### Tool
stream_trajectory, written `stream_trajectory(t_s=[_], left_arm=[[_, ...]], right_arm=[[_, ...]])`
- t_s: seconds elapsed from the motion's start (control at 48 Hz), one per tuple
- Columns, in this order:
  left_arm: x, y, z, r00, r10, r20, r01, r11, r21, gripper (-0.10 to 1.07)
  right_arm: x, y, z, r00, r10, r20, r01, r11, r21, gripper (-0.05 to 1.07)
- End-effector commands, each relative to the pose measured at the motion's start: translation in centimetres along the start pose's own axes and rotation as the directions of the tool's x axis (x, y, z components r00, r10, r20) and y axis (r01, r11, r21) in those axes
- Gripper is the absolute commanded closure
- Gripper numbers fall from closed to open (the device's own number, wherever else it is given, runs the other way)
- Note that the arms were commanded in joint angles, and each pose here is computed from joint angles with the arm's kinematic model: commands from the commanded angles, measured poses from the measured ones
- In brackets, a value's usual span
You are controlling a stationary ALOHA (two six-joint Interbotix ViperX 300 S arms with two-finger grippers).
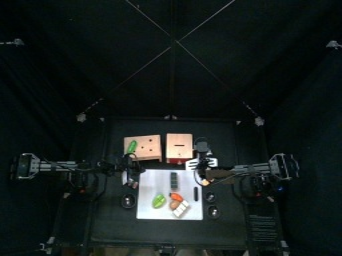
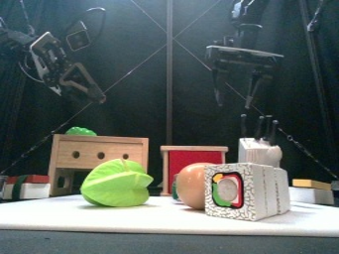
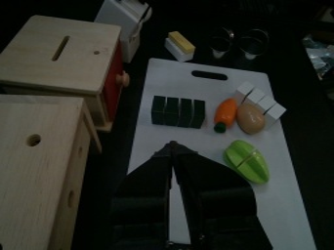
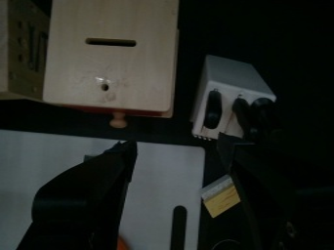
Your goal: Grab cleaver handle
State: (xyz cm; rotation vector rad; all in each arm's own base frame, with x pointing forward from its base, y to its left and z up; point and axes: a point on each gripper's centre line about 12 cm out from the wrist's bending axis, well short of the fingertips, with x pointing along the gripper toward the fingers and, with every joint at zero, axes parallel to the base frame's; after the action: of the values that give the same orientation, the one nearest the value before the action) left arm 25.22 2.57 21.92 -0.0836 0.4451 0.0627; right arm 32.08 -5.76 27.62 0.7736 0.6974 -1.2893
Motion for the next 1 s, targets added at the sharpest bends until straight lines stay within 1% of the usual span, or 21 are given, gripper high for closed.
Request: stream_trajectory(t_s=[0.0, 0.375, 0.521, 0.646, 0.833, 0.979], left_arm=[[0.0, -0.1, 0.6, 1.0, -0.003, 0.015, 0.003, 1.0, -0.002, 0.5], [0.0, 0.1, 0.4, 1.0, 0.013, 0.008, -0.013, 1.0, -0.005, 0.5], [0.0, 0.1, 0.3, 1.0, 0.013, 0.005, -0.013, 1.0, -0.003, 0.5], [0.0, 0.1, 0.3, 1.0, 0.013, 0.005, -0.013, 1.0, -0.005, 0.5], [0.0, 0.1, 0.4, 1.0, 0.012, 0.007, -0.011, 1.0, -0.005, 0.5], [0.0, 0.1, 0.3, 1.0, 0.013, 0.005, -0.013, 1.0, -0.005, 0.5]], right_arm=[[-0.6, -0.8, 0.9, 1.0, 0.013, 0.011, -0.014, 0.999, 0.034, 0.06], [1.6, -1.9, 1.8, 0.999, -0.053, 0.009, 0.053, 0.996, 0.066, 0.06], [2.6, -2.2, 1.8, 0.999, -0.05, 0.0, 0.05, 0.996, 0.071, 0.06], [3.1, -1.9, 1.9, 1.0, -0.029, -0.003, 0.029, 0.997, 0.076, 0.06], [3.6, -1.7, 1.7, 0.999, -0.032, -0.013, 0.033, 0.997, 0.075, 0.12], [3.6, -1.7, 1.5, 0.999, -0.034, -0.023, 0.035, 0.996, 0.078, 0.21]])
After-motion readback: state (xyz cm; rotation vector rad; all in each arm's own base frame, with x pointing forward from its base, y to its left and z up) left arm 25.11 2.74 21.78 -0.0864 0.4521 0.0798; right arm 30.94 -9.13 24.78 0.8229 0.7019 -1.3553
